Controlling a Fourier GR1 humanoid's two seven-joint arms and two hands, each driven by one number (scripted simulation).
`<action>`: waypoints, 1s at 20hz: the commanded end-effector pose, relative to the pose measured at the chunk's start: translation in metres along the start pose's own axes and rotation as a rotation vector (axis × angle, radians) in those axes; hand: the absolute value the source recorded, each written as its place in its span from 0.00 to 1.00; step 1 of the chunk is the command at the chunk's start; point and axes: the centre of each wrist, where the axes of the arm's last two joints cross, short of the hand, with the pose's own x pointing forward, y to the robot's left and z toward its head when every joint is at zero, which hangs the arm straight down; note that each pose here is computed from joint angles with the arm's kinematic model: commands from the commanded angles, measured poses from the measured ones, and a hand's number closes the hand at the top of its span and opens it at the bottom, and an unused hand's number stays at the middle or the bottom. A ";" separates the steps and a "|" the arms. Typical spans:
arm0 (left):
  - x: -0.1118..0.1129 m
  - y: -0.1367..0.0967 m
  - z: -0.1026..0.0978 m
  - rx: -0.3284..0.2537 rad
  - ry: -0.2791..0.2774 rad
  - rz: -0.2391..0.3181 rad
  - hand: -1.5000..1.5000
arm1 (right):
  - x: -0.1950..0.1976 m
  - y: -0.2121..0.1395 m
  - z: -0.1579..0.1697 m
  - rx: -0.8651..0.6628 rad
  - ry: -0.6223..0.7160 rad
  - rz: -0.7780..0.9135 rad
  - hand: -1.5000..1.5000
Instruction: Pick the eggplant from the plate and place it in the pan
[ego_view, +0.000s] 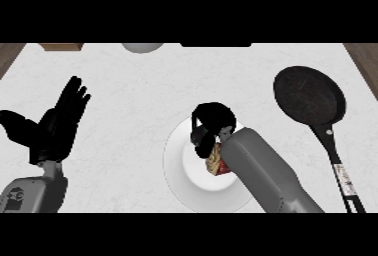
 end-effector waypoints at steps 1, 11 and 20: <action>0.000 0.004 0.004 0.027 0.031 0.008 0.50 | 0.000 0.002 0.017 -0.150 0.147 -0.048 1.00; -0.001 0.014 0.000 0.042 0.016 0.008 0.50 | 0.040 -0.064 0.087 -0.744 0.164 0.207 1.00; 0.003 0.016 0.013 -0.015 0.005 -0.010 0.50 | 0.044 -0.103 0.168 -0.876 0.233 0.131 1.00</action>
